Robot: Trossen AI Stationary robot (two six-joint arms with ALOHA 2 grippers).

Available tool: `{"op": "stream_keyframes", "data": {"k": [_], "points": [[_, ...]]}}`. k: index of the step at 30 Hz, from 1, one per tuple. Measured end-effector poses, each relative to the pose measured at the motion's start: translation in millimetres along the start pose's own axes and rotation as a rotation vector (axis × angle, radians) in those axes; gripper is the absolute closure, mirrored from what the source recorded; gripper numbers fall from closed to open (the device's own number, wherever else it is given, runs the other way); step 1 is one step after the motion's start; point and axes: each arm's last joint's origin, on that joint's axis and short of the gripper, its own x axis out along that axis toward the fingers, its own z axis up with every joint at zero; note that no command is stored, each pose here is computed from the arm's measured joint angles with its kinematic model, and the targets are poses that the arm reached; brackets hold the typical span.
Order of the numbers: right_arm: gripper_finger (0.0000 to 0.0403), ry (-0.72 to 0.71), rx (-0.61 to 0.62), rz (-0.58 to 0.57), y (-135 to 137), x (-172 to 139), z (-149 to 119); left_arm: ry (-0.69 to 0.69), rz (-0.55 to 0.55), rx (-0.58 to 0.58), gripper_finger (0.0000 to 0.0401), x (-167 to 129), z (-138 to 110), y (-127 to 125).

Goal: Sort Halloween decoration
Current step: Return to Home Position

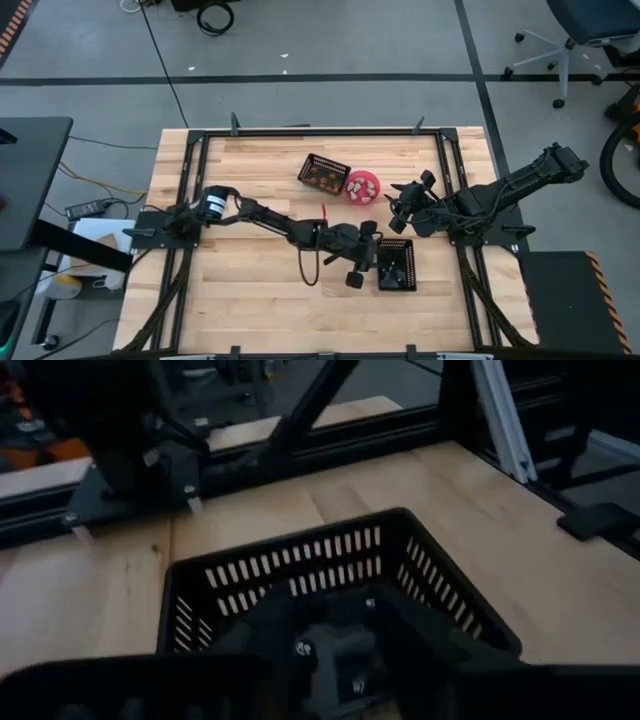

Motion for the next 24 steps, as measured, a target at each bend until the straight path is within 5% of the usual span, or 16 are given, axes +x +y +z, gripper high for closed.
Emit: {"op": "stream_keyframes", "data": {"k": [7, 15, 24], "points": [[0.0239, -0.004, -0.003, -0.003, 0.2, -0.6, -0.2, 0.032, -0.031, 0.019, 0.0235, -8.0, -3.5, 2.6], [0.0239, -0.037, -0.027, -0.008, 3.9, -7.5, -2.0, 0.046, 0.088, 0.076, 0.0265, -60.6, -1.7, -8.3], [0.0239, -0.074, -0.048, 0.034, 7.6, -11.5, 2.3, -0.039, 0.131, 0.029, 0.0283, -155.2, 1.3, -6.1]]}}
